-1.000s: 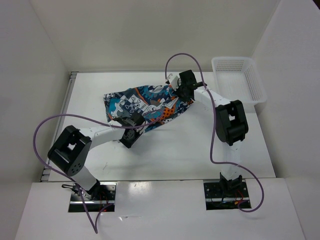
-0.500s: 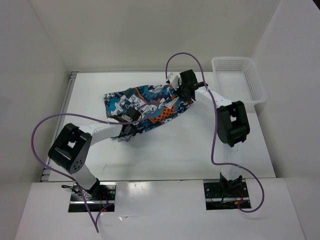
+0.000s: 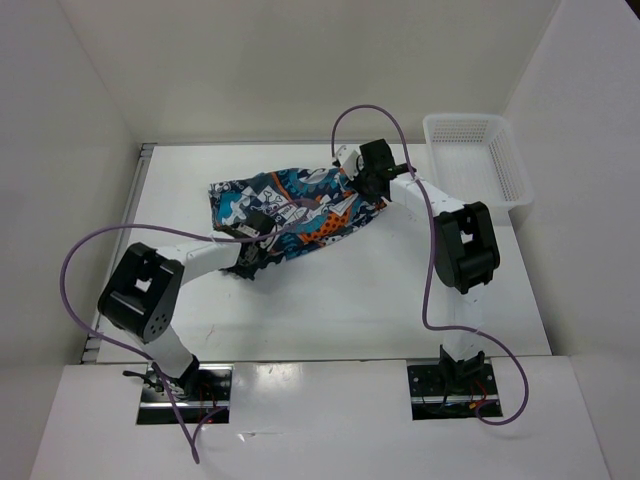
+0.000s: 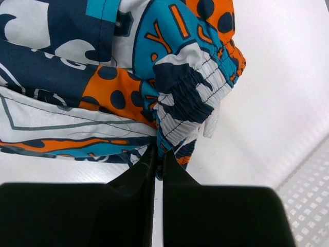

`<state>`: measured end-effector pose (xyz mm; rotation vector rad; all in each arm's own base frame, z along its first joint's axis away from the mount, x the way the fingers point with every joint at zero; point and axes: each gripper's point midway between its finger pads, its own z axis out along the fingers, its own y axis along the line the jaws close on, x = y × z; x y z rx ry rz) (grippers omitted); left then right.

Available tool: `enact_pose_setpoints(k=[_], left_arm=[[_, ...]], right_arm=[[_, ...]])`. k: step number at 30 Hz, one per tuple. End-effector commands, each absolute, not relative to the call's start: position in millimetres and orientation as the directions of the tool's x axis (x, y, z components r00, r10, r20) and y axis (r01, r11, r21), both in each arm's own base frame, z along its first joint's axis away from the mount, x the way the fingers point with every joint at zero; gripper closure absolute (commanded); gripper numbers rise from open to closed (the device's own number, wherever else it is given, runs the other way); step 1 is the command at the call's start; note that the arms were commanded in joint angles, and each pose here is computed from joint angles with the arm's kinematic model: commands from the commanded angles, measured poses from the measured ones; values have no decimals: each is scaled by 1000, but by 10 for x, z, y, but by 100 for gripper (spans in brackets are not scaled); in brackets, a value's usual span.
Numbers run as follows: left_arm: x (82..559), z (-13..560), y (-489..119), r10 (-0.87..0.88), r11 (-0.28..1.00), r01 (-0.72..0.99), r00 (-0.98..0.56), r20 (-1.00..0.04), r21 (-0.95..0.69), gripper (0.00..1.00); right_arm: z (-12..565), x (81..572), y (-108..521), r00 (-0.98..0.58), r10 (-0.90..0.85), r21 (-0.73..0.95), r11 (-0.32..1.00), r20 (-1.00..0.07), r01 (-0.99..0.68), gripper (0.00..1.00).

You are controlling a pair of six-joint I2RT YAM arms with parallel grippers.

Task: Fold and stack the shorts
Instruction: Fold the shorts

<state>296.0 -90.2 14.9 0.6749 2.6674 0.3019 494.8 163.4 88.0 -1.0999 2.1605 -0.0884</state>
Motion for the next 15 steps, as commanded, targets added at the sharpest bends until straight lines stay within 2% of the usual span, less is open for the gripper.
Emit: enact_pose_setpoints(k=[1, 6, 13, 15], left_arm=[[2854, 236, -703, 458, 877, 380, -845, -276, 292, 100], [2697, 214, -429, 413, 890, 332, -877, -243, 314, 100], [2743, 255, -455, 393, 906, 320, -879, -270, 277, 100], [2776, 263, -467, 393, 906, 319, -878, -273, 277, 100]], right_arm=[[1253, 5099, 1512, -355, -713, -430, 667, -604, -609, 100], [1258, 4965, 1388, -347, -751, -452, 629, -562, -632, 100], [967, 4460, 1432, -372, -758, -322, 590, -535, -741, 100], [847, 4250, 1617, -350, -774, -278, 547, -528, -790, 100]])
